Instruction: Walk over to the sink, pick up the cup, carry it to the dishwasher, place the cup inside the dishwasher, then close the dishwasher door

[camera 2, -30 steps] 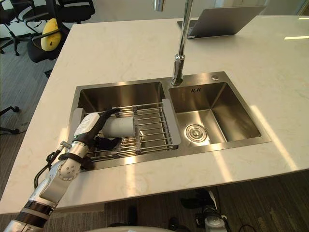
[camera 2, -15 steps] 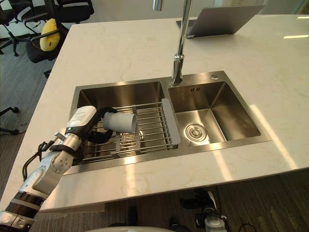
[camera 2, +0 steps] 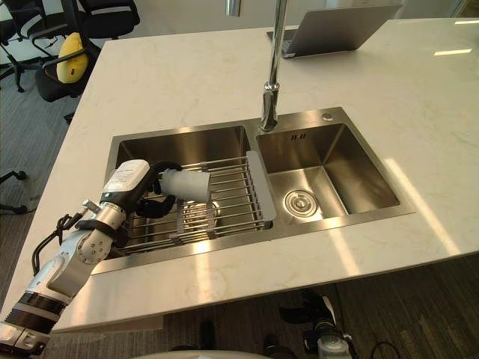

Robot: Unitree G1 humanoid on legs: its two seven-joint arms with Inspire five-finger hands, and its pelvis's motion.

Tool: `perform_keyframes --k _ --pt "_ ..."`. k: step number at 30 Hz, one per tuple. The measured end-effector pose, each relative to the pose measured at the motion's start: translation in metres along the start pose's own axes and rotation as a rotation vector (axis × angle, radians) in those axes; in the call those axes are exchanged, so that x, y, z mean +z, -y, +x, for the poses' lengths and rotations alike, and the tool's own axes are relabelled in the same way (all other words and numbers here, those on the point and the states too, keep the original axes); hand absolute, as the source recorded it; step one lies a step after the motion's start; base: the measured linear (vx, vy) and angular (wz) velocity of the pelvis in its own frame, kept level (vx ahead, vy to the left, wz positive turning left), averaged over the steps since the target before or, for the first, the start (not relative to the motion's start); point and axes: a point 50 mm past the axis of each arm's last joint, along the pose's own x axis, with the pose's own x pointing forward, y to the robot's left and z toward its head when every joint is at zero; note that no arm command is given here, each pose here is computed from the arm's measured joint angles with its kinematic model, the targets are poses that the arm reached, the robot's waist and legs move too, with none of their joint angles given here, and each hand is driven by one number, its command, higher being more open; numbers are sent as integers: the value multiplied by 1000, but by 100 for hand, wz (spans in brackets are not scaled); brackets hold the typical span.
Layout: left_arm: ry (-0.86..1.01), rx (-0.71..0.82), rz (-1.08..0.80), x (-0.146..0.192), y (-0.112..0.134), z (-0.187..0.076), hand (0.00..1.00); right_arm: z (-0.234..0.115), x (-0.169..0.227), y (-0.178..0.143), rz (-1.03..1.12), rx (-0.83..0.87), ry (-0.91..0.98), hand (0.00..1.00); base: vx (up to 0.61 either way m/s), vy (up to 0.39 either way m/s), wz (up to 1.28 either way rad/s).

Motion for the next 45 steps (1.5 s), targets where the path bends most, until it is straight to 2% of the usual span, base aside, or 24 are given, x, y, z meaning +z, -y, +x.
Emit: perform_keyframes --k 6,9,10,13,21,45 --pt "0 14 -48 1 -1 0 30 -1 -3 0 0 -1 -9 90 0 0 0" --pt "-4 48 -141 5 1 0 30 -1 -4 0 0 -2 -11 90 0 0 0" --pt "-5 55 -161 5 1 0 90 -1 -4 0 0 -2 -11 90 0 0 0" --pt "-10 83 -226 8 4 -1 90 -1 -4 0 1 -5 -11 90 0 0 0" --pt "-13 80 -243 10 9 -2 90 -1 -4 0 1 -10 -12 90 0 0 0" --pt "57 186 -76 23 -5 -2 90 -1 -3 0 0 -21 -2 90 -3 -1 0"
